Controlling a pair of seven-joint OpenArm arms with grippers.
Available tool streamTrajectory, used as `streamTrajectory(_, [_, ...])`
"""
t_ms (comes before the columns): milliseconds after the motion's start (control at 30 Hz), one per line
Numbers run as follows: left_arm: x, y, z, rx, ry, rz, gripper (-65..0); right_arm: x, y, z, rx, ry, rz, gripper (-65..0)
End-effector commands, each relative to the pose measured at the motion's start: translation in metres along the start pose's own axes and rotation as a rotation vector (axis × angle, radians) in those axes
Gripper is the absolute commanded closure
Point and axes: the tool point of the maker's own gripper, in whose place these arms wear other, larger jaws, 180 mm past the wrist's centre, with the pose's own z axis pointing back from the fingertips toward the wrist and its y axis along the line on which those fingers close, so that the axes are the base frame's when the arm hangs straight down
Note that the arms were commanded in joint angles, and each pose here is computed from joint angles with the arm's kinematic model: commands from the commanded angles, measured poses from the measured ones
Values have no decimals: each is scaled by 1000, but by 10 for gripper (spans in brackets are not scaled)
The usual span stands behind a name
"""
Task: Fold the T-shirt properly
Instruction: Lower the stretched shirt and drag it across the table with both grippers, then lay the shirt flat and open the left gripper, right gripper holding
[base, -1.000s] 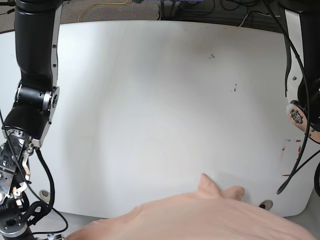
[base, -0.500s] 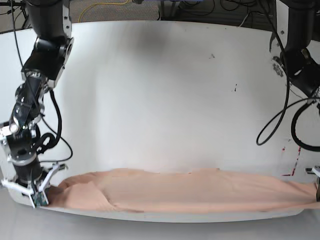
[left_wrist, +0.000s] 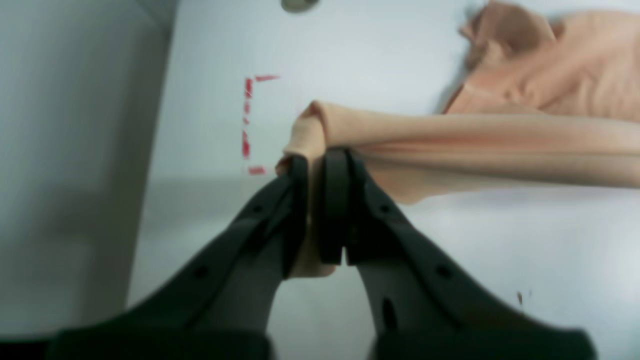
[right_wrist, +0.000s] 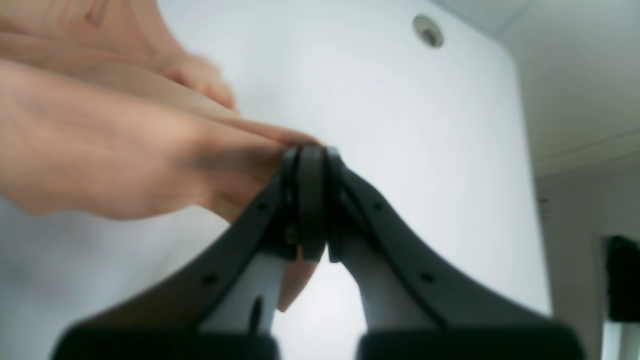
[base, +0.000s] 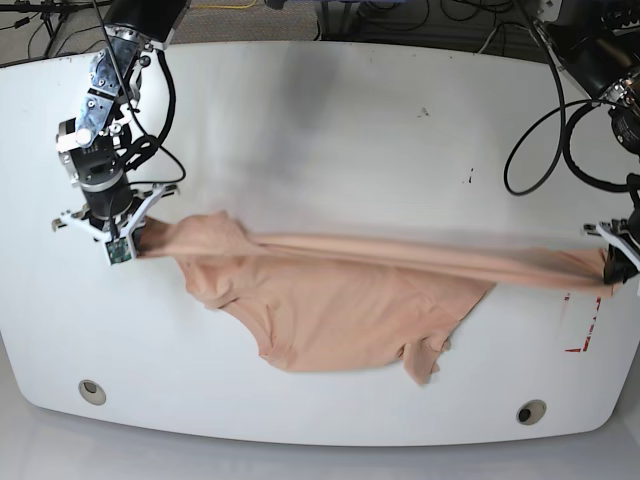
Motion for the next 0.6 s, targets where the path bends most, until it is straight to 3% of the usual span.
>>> streamTrajectory(0, [0, 5, 8, 12, -22, -21, 0, 0, 3, 6, 0, -30, -11, -3])
streamTrajectory(567, [-99, -7, 14, -57, 230, -41, 0, -83, 63, 32, 117, 165, -87, -2])
